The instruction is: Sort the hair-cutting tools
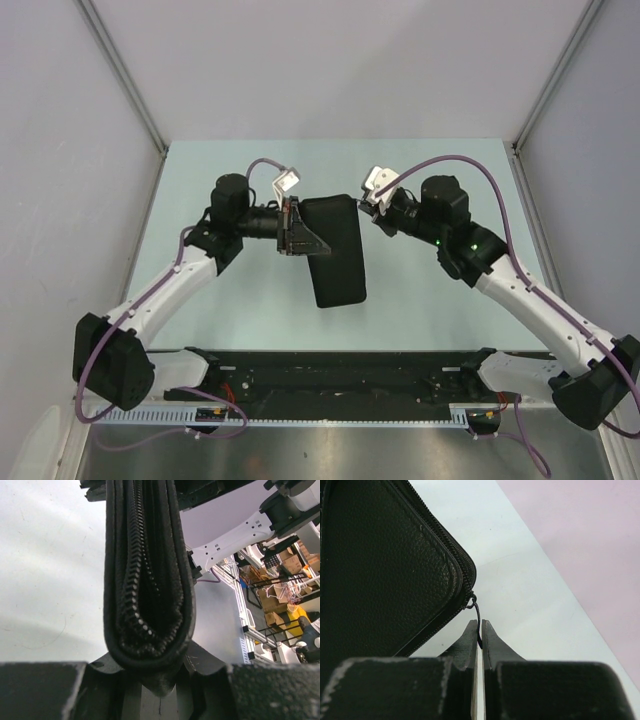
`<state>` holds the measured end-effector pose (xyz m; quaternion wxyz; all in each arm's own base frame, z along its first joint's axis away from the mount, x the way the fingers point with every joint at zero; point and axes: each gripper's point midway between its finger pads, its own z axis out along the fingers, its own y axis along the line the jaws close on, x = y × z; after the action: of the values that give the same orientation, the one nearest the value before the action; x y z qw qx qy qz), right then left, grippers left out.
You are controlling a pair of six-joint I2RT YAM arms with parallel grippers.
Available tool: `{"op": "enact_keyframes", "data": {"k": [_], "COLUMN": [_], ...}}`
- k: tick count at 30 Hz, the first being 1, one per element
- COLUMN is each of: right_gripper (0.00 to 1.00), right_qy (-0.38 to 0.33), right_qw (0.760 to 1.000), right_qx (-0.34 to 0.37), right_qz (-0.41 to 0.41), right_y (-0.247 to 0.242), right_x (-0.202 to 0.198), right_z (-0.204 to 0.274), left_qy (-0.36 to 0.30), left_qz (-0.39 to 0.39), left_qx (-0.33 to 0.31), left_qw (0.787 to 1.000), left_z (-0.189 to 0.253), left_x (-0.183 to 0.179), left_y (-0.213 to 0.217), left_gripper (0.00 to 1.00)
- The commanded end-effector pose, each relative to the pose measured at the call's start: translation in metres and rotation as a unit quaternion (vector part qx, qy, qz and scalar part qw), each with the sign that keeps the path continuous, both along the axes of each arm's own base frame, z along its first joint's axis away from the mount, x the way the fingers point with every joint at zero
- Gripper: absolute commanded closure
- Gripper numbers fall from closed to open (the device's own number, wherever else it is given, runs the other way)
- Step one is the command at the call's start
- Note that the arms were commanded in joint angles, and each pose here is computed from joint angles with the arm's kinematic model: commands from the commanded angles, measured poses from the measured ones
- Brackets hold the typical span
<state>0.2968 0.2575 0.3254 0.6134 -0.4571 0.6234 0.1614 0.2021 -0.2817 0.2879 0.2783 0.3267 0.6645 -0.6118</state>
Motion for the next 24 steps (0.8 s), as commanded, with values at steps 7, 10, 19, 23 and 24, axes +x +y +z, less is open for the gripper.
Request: {"op": "enact_keyframes", "data": {"k": [7,10,19,23,24], "right_gripper": [1.00,1.00,1.00,1.00,1.00], "right_qy": [-0.120,-0.155,-0.216,-0.232,-0.234], "right_qw": [0.991,0.984,0.970,0.966,0.965], "right_qx": [-0.041,-0.075,-0.106,-0.114,-0.115], "right_qz": [-0.052,-0.049,-0.025,-0.008,-0.004], "right_y": [-0.049,-0.054,-0.057,-0.051,-0.049], "right_x": [0.053,0.062,0.081,0.086,0.086], "right_z": [0.059,0.059,0.081,0.086,0.086], "left_qy": [0.030,0.039,0.055,0.066,0.067], "left_qz": [-0.148,-0.164,-0.195,-0.218,-0.222], "left_qx": [-0.012,-0.009,0.000,0.007,0.008], "left_qw": [0.989,0.986,0.979,0.974,0.973], "left_z": [-0.003,-0.009,-0.022,-0.030,-0.032], "left_x": [-0.055,-0.058,-0.062,-0.073,-0.075], "left_y": [-0.011,-0.016,-0.034,-0.043,-0.044], "left_gripper": [0.99,1.00,1.00,1.00,1.00]}}
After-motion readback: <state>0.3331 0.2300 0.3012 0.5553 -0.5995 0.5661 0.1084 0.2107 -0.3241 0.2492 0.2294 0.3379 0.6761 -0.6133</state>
